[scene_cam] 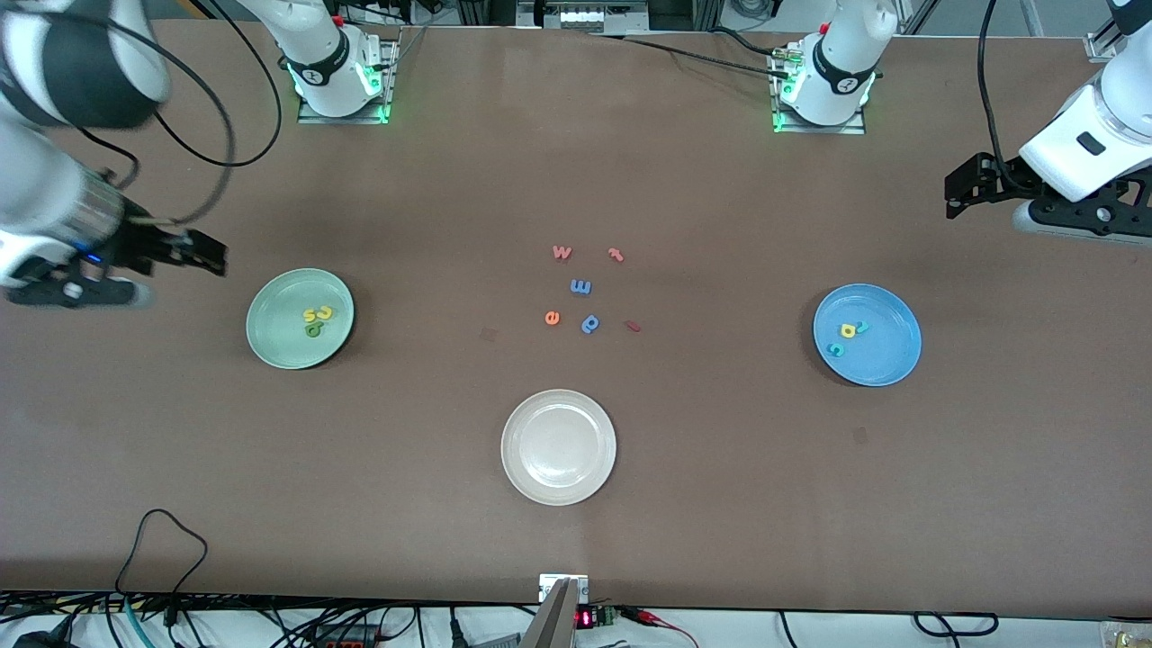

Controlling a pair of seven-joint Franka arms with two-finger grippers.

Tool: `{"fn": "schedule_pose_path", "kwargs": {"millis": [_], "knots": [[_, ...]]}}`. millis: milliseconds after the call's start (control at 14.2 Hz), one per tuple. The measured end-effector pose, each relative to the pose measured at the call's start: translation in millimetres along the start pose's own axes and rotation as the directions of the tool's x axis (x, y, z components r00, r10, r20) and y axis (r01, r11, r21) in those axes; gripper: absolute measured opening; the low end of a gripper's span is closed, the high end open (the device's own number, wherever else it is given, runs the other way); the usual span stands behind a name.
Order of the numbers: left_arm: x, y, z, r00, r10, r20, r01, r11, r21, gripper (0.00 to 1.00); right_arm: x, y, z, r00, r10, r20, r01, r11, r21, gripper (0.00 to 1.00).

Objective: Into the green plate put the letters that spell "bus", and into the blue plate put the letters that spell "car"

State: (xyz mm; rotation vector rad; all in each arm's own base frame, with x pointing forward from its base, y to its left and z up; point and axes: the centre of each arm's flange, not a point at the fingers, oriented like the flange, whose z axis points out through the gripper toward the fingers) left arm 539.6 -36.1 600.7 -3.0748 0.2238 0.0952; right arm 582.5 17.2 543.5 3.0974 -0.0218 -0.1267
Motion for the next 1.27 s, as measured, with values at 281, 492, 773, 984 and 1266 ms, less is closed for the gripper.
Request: {"fn": "schedule_pose_path", "kwargs": {"millis": [281, 492, 773, 984, 1266], "knots": [[0, -2, -2, 1.0, -0.003, -0.004, 0.003, 1.0, 0.0, 1.0, -8, 52, -33, 0.998, 0.057, -0.002, -0.056, 0.997, 0.047, 1.0], [0, -3, -1, 1.0, -0.006, -0.001, 0.006, 1.0, 0.0, 1.0, -10, 34, -32, 0.999, 0.025, 0.022, -0.026, 0.999, 0.044, 1.0], [1, -4, 0, 1.0, -0.007, -0.001, 0.007, 1.0, -0.001, 1.0, -11, 28, -32, 0.999, 0.014, 0.031, -0.015, 0.999, 0.043, 1.0], [1, -4, 0, 1.0, -0.007, -0.001, 0.007, 1.0, -0.001, 1.0, -11, 28, -32, 0.999, 0.014, 0.032, -0.015, 0.999, 0.043, 1.0], [1, -2, 0, 1.0, -0.004, -0.001, 0.004, 1.0, 0.0, 1.0, -11, 28, -31, 0.999, 0.014, 0.035, -0.015, 0.999, 0.043, 1.0]]}}
